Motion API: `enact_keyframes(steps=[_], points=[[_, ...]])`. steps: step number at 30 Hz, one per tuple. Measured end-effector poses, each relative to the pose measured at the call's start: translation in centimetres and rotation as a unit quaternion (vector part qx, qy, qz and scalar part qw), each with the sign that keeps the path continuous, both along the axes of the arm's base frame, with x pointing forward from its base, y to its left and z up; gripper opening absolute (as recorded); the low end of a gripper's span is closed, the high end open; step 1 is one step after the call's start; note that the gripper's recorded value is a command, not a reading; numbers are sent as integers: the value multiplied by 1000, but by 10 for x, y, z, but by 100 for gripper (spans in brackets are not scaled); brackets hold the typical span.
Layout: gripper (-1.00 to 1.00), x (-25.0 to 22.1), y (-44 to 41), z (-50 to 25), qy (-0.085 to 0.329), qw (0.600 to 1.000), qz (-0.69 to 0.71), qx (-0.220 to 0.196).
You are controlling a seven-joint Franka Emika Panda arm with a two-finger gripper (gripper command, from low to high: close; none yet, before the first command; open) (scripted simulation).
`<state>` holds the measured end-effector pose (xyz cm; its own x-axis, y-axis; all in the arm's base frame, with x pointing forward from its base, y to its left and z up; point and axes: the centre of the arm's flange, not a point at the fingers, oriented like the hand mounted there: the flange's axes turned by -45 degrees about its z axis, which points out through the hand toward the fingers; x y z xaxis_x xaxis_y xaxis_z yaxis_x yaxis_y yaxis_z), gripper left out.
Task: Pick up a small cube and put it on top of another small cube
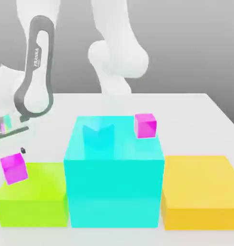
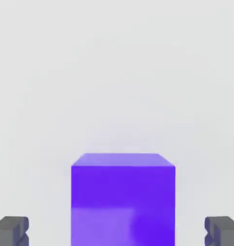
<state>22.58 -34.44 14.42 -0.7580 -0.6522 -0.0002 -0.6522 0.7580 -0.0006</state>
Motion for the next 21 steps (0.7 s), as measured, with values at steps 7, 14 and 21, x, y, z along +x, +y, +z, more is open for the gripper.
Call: enact_keyframes(steps=[7,14,21], points=[[-100,-1,1,-11,0,1000,0,-1],[-100,1,0,49,-1,1000,1,-1],[-100,85,31,141,-3,997,82,-1]])
